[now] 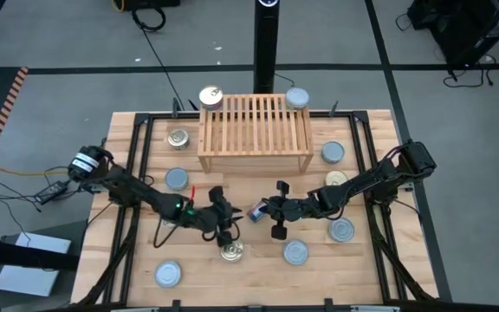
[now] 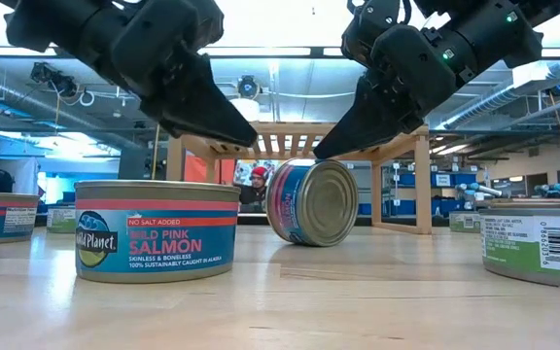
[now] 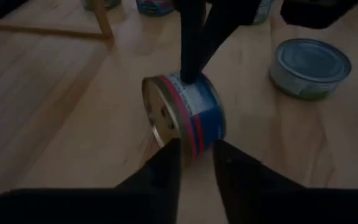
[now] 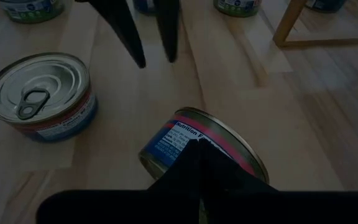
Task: Stack canned seafood by type on shelf
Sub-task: Put the blue-pink tuna can on the shelf
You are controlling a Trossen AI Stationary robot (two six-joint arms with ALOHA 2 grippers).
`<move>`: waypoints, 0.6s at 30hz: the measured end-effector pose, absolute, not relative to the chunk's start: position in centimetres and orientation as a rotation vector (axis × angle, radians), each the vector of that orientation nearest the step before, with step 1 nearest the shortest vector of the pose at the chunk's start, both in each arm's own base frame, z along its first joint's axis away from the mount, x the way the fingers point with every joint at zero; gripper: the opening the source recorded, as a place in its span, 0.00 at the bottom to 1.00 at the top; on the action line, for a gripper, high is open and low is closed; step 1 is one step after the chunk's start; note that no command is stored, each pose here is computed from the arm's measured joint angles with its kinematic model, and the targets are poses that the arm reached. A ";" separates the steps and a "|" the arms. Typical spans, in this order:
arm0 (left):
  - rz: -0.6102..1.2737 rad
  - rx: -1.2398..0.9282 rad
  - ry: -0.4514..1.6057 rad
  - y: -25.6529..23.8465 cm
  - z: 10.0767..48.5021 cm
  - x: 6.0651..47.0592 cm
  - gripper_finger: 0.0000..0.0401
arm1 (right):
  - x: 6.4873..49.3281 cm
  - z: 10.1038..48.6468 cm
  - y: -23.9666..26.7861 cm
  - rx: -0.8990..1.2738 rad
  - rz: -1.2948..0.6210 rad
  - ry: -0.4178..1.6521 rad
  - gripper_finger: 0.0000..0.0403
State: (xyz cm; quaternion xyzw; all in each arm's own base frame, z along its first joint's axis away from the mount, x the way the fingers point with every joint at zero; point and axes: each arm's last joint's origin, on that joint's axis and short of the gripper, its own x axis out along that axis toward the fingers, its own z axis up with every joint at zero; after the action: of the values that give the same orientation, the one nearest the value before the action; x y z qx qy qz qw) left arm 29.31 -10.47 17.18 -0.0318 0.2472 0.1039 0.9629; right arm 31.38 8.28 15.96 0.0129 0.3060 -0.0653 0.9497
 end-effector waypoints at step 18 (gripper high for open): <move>0.256 -0.111 0.449 -11.3 14.6 31.7 0.77 | 31.4 15.9 8.3 0.025 -0.133 0.626 0.02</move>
State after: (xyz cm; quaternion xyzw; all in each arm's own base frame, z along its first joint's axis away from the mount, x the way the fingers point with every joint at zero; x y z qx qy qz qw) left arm 31.69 -11.33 14.59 -0.0549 0.2219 0.1264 0.9653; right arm 31.36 8.27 15.94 0.0124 0.3077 -0.0654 0.9491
